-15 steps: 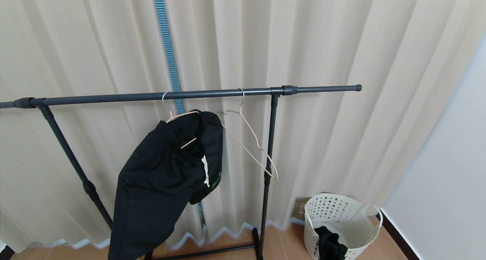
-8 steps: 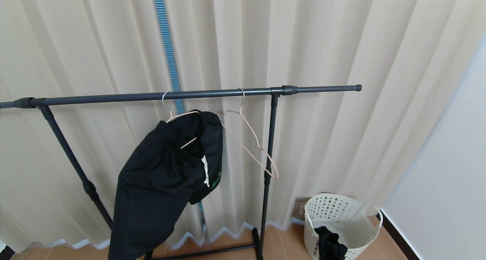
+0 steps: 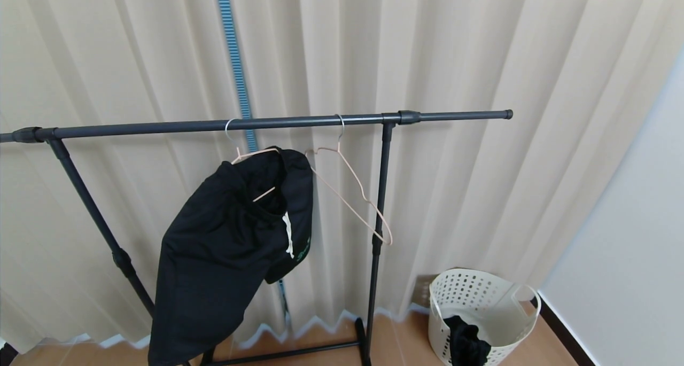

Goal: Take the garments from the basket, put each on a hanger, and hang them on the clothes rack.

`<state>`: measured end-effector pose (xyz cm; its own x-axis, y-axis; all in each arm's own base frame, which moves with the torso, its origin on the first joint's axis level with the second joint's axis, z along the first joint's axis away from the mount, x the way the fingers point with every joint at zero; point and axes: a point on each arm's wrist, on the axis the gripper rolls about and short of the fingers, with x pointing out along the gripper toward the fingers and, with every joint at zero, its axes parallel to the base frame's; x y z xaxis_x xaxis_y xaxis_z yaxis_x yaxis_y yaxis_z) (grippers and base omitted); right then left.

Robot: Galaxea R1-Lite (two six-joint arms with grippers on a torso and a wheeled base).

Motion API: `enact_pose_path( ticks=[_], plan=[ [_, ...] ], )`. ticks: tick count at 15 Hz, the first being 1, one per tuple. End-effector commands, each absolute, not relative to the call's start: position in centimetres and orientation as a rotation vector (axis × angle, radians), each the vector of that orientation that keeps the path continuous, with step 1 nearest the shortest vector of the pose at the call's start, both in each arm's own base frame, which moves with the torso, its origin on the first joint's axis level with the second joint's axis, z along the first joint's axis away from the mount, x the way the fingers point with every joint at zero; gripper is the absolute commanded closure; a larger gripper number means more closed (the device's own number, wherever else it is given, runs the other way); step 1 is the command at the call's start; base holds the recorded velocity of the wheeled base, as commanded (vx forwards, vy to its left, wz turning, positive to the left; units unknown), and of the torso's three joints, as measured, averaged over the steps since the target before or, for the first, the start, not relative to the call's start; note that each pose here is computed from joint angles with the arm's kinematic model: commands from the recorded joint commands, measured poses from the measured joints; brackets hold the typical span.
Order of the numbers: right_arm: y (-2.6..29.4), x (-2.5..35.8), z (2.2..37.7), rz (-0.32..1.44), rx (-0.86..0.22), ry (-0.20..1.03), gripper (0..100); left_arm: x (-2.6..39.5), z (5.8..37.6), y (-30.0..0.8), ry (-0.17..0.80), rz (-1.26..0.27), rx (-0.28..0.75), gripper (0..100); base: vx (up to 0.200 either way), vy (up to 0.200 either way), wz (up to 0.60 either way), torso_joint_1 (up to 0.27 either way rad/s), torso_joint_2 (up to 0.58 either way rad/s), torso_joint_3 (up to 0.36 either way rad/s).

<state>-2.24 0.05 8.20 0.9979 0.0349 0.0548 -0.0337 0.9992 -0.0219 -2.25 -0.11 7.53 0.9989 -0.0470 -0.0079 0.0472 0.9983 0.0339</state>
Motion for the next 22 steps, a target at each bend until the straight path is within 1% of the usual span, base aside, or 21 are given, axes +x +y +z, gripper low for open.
enact_pose_path(
  ticks=[1, 11, 22],
  plan=[
    [0.05, -2.23, 8.21, 0.035, -0.019, -0.054, 0, -2.22, 7.53, -0.11, 0.010, -0.046, 0.033, 0, 0.000, 0.000, 0.00, -0.154, 0.34, 0.198],
    [0.03, -2.23, 8.21, 0.029, -0.013, -0.054, 0, -2.24, 7.53, -0.11, 0.009, -0.043, 0.029, 0, 0.000, 0.000, 0.00, -0.163, 0.38, 0.213],
    [0.01, -2.23, 8.23, 0.021, -0.009, -0.055, 0, -2.22, 7.53, -0.10, 0.010, -0.042, 0.026, 0, 0.000, 0.000, 0.00, -0.203, 0.53, 0.325]
  ],
)
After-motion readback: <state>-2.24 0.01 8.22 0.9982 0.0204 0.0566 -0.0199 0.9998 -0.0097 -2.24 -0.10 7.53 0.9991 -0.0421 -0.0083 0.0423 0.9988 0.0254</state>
